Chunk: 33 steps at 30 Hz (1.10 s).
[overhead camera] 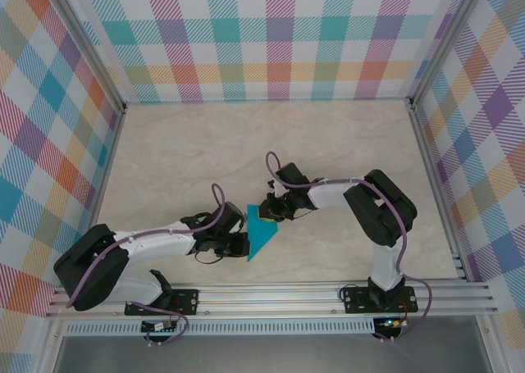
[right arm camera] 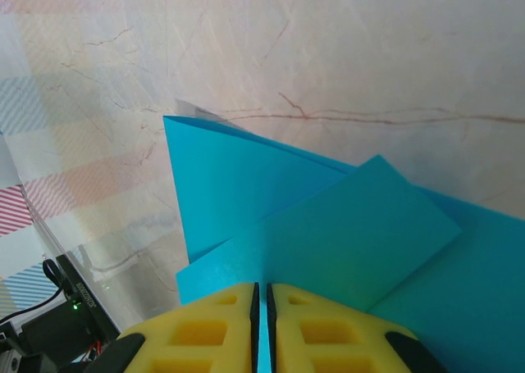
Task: Fold a paper plane with a square sheet of paper (pick it up from the middle)
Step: Fourth fold the wing at the center of the table.
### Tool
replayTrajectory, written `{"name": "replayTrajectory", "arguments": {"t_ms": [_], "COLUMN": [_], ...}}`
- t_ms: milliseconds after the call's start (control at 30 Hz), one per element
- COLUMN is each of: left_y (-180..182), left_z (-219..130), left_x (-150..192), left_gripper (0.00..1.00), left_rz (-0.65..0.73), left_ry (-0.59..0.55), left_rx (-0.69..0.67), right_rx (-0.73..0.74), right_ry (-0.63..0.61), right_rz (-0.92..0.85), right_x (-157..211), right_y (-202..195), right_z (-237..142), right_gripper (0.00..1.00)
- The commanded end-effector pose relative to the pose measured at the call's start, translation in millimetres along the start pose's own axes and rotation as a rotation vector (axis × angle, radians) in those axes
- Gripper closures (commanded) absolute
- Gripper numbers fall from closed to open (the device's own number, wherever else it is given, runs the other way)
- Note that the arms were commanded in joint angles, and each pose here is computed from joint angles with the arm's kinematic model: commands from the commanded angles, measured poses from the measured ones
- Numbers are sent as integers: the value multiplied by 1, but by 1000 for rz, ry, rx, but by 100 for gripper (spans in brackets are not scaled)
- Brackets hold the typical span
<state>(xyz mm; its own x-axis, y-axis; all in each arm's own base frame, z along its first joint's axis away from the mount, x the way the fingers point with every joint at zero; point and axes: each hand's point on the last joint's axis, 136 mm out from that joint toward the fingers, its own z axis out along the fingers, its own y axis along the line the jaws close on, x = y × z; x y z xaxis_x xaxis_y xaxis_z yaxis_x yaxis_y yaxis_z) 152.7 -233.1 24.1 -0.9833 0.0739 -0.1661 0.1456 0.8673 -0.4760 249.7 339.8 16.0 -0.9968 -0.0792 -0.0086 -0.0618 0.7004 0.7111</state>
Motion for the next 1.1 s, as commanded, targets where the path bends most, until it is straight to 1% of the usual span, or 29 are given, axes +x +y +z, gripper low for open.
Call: {"name": "replayTrajectory", "arguments": {"t_ms": [0,33,67,200,300,400,467,533,667,833,1067], "left_y": [-17,-31,-39,-56,-58,-52,-49,-42,-25,-1,-2], "left_z": [-23,-28,-31,-34,-26,-12,-3,6,18,24,22], "left_x": [-13,-25,-30,-48,-58,-64,-67,-65,-54,-30,2], "left_gripper": [82,80,79,78,79,82,83,86,88,88,86], "left_rz": [-65,-80,-100,-173,-217,-259,-307,-330,-367,-419,-350], "left_ry": [-57,-106,-126,-184,-203,-208,-205,-192,-170,-136,-11], "left_rx": [51,118,164,255,282,281,312,294,248,199,210], "right_rx": [79,81,81,87,90,95,98,100,106,118,132], "right_ry": [5,6,5,3,7,9,12,13,16,17,16], "right_rz": [59,64,66,73,79,81,85,87,91,91,83], "right_x": [11,11,12,12,13,14,16,16,18,19,17], "right_y": [-28,-29,-30,-33,-35,-37,-39,-41,-44,-46,-46], "right_z": [6,6,6,7,8,9,10,10,11,10,9], "right_gripper": [86,86,86,86,86,86,86,86,86,86,86]}}
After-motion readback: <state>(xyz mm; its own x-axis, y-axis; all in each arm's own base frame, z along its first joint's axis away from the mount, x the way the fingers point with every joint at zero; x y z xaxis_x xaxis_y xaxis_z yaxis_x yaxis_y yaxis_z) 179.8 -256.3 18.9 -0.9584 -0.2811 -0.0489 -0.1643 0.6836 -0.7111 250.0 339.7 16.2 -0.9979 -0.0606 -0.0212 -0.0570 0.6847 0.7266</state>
